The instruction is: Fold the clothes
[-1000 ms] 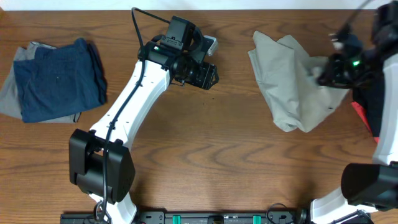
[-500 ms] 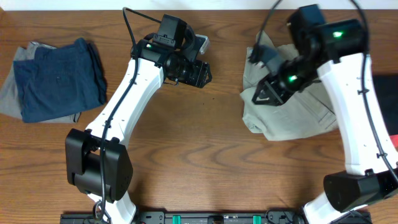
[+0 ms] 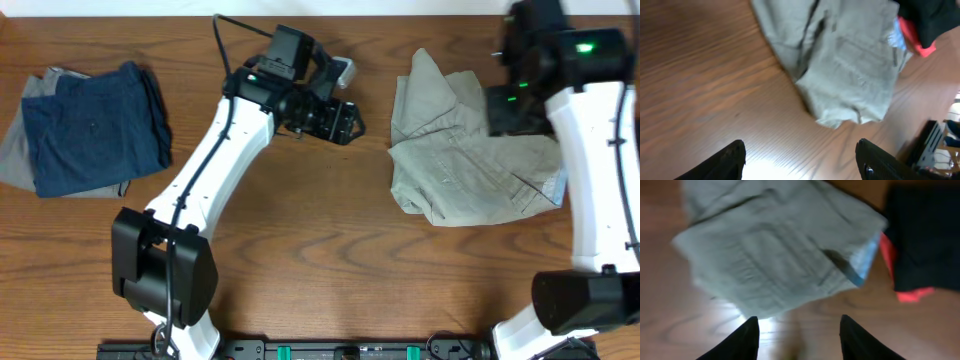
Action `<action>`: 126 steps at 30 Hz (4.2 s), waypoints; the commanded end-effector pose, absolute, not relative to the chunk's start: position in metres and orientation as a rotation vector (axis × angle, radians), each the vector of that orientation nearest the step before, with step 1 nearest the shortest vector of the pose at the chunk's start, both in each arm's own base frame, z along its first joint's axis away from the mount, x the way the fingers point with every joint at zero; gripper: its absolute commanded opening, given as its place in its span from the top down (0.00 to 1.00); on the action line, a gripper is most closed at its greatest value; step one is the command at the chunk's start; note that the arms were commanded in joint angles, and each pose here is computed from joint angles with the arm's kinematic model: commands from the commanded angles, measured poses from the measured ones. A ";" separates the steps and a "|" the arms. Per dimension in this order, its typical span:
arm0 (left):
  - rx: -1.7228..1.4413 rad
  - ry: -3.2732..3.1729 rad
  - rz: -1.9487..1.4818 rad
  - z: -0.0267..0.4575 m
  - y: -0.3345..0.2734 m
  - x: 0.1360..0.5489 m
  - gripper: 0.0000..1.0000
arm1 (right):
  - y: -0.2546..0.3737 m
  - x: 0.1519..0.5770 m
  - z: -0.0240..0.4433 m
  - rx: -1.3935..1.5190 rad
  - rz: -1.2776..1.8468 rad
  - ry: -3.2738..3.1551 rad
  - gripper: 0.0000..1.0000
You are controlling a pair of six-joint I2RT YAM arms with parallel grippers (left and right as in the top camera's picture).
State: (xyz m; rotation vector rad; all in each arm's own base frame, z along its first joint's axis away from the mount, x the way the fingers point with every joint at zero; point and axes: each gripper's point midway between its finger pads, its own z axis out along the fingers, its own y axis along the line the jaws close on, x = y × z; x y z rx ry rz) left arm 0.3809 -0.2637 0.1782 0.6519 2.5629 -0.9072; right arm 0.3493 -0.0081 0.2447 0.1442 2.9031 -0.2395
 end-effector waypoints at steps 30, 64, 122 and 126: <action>0.560 2.661 -1.015 0.075 -0.353 0.398 0.94 | -0.060 0.333 0.244 0.466 -0.214 2.920 0.50; 0.384 2.971 -0.557 0.126 -0.251 0.407 0.02 | 0.000 0.345 0.142 0.252 0.296 3.026 0.34; 0.534 3.088 -0.402 0.098 -0.261 0.374 0.02 | 0.123 0.338 0.000 -0.069 0.708 2.859 0.99; 0.588 3.091 -0.394 0.097 -0.252 0.374 0.02 | 0.191 0.317 0.034 -0.251 1.200 2.737 0.99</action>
